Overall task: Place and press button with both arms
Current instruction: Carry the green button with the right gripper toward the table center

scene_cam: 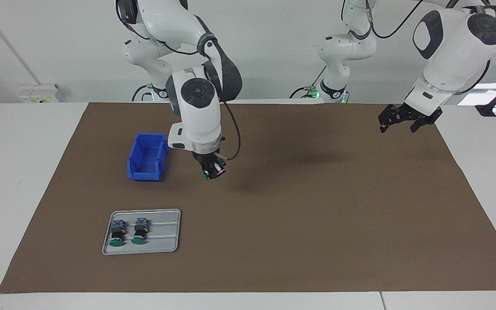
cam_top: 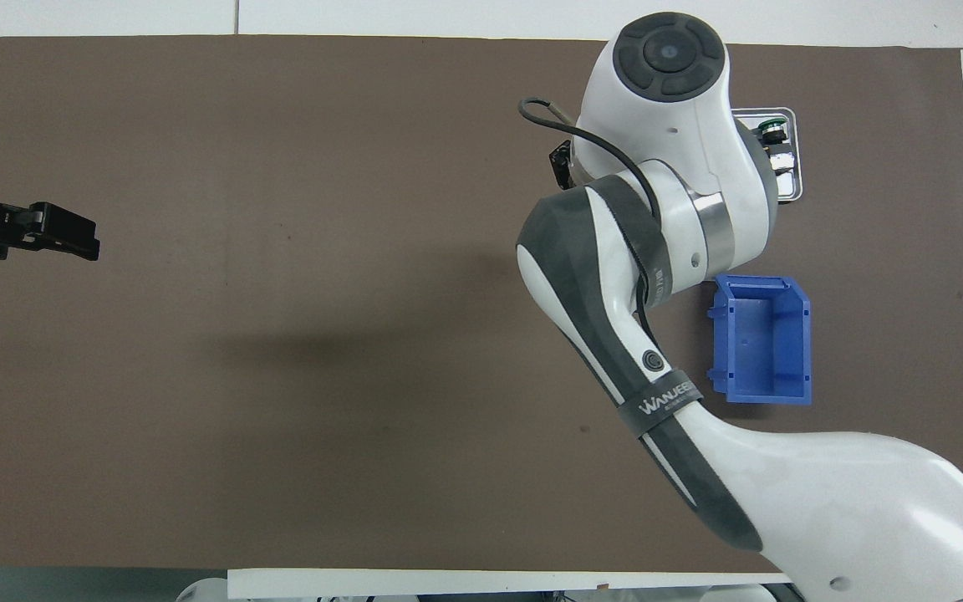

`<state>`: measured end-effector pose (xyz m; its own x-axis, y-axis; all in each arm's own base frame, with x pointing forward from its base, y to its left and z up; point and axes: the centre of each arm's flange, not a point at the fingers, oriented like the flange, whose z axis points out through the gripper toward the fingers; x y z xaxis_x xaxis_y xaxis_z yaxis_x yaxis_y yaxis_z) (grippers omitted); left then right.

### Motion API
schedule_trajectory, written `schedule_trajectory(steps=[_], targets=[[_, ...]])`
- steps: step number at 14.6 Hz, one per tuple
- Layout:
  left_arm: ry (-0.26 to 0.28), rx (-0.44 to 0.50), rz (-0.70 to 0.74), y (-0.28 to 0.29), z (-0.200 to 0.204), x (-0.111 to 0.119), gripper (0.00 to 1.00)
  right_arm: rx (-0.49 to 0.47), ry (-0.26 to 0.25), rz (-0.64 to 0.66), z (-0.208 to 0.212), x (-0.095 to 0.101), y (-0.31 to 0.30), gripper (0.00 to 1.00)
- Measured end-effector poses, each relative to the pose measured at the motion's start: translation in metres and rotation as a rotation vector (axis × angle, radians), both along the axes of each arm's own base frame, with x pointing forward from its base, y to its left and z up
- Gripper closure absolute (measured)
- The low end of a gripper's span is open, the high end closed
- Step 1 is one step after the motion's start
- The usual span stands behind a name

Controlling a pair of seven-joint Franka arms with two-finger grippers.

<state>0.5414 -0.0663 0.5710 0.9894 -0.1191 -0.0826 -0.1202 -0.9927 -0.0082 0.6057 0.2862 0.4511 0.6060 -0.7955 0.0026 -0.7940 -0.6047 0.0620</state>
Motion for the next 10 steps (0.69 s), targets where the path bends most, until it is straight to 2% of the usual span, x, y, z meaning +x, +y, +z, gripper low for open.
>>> schedule_trajectory(steps=[4,7,10], targets=[[0.000,0.000,0.000,0.000,0.000,0.000,0.00,0.014,0.006,-0.134,0.000,-0.025,0.048,0.67],[0.000,0.000,0.000,0.000,0.000,0.000,0.00,0.041,0.023,-0.235,0.000,-0.038,0.070,0.67],[0.000,0.000,0.000,0.000,0.000,0.000,0.00,0.049,0.011,-0.300,0.000,-0.049,0.091,0.67]])
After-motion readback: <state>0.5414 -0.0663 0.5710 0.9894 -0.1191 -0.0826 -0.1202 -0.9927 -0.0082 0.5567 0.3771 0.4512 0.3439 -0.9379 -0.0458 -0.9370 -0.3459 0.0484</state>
